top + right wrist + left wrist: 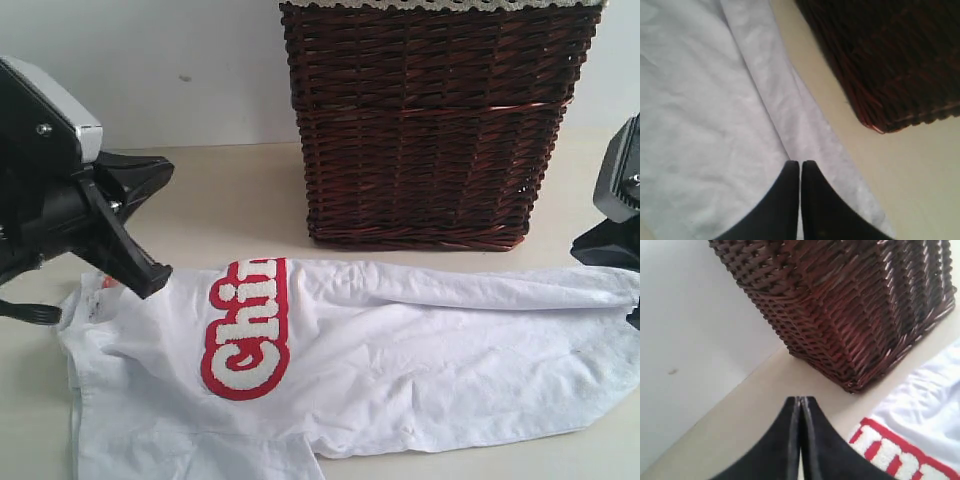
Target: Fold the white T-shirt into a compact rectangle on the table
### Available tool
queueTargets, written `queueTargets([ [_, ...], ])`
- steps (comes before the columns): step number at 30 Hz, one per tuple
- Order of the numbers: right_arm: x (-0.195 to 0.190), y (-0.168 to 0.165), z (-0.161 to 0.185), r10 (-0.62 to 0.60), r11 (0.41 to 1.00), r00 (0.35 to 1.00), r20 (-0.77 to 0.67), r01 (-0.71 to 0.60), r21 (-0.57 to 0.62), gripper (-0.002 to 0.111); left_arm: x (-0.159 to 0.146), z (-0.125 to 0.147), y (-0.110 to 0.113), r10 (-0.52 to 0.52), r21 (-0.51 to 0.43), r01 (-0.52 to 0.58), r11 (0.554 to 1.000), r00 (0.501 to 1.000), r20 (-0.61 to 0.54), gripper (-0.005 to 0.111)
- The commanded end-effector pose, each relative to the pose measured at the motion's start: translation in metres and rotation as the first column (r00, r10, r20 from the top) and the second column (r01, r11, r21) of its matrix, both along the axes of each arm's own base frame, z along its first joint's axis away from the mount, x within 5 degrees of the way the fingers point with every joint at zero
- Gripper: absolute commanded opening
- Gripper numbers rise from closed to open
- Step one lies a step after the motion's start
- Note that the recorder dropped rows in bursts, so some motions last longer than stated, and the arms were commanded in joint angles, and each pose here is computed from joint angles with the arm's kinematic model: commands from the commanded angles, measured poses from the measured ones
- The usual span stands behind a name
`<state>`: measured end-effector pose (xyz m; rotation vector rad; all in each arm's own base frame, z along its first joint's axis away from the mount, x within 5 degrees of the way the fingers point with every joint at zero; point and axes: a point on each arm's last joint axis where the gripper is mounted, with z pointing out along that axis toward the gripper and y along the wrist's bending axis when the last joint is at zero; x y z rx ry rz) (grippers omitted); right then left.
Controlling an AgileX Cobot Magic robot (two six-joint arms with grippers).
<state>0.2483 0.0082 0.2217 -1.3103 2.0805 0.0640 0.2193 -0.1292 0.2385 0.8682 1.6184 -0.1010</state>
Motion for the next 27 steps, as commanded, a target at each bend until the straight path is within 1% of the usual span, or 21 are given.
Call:
queueTargets([
  [1,-0.023,0.01,0.025,0.098,0.994,0.995,0.018,-0.099,0.045,0.003,-0.018,0.036,0.012,-0.012,0.048,0.008,0.999,0.998,0.067,0.0],
  [4,-0.04,0.016,0.043,0.145,0.987,0.987,0.062,-0.149,0.055,0.003,-0.038,0.072,0.025,0.01,-0.001,-0.01,1.0,0.989,0.149,0.0],
  [7,-0.056,0.019,0.061,0.164,0.985,0.977,0.134,-0.171,0.04,0.003,-0.065,0.096,0.042,0.05,-0.098,-0.034,0.995,0.985,0.167,0.0],
  [8,-0.06,0.019,0.065,0.164,0.985,0.974,0.159,-0.172,0.033,0.003,-0.073,0.098,0.047,0.066,-0.13,-0.048,0.99,0.988,0.139,0.0],
  [10,-0.07,0.021,0.076,0.164,0.985,0.963,0.213,-0.171,0.017,0.003,-0.086,0.097,0.056,0.093,-0.15,-0.081,0.985,0.993,0.069,0.0],
  [11,-0.079,0.022,0.084,0.165,0.985,0.952,0.259,-0.172,0.002,0.003,-0.098,0.085,0.065,0.114,-0.122,-0.114,0.986,0.993,-0.007,0.0],
  [12,-0.082,0.022,0.087,0.157,0.986,0.949,0.273,-0.165,0.005,0.003,-0.102,0.078,0.068,0.124,-0.108,-0.128,0.986,0.991,-0.045,0.0],
  [13,-0.087,0.023,0.092,0.13,0.99,0.95,0.284,-0.142,0.024,0.003,-0.109,0.059,0.072,0.142,-0.125,-0.157,0.98,0.982,-0.122,0.0],
  [14,-0.089,0.023,0.093,0.111,0.991,0.953,0.282,-0.128,0.04,0.003,-0.111,0.048,0.073,0.148,-0.141,-0.171,0.975,0.976,-0.157,0.0],
  [15,-0.092,0.024,0.096,0.083,0.993,0.955,0.285,-0.105,0.062,0.003,-0.115,0.024,0.074,0.155,-0.205,-0.202,0.958,0.962,-0.224,0.0],
  [16,-0.093,0.024,0.097,0.074,0.993,0.956,0.285,-0.097,0.069,0.003,-0.116,0.015,0.074,0.154,-0.233,-0.212,0.949,0.957,-0.245,0.0],
  [17,-0.095,0.024,0.099,0.065,0.993,0.953,0.296,-0.092,0.077,0.003,-0.119,-0.009,0.074,0.14,-0.297,-0.225,0.928,0.95,-0.281,0.0],
  [18,-0.096,0.024,0.1,0.061,0.993,0.953,0.298,-0.089,0.08,0.003,-0.12,-0.013,0.073,0.118,-0.351,-0.205,0.913,0.96,-0.254,0.0],
  [19,-0.099,0.025,0.102,0.049,0.993,0.951,0.305,-0.08,0.089,0.003,-0.124,-0.024,0.072,0.08,-0.425,-0.156,0.892,0.978,-0.192,0.0],
  [20,-0.101,0.025,0.103,0.05,0.993,0.948,0.314,-0.081,0.087,0.003,-0.128,-0.035,0.074,0.074,-0.423,-0.152,0.893,0.978,-0.195,0.0],
  [22,-0.105,0.025,0.106,0.05,0.993,0.943,0.33,-0.082,0.083,0.003,-0.131,-0.05,0.077,0.091,-0.378,-0.189,0.906,0.961,-0.263,0.0],
  [24,-0.106,0.025,0.106,0.051,0.993,0.941,0.335,-0.083,0.082,0.003,-0.133,-0.057,0.078,0.113,-0.331,-0.224,0.917,0.94,-0.322,0.0],
  [27,-0.107,0.026,0.107,0.051,0.993,0.939,0.341,-0.083,0.081,0.003,-0.133,-0.061,0.08,0.127,-0.301,-0.241,0.923,0.927,-0.352,0.0],
])
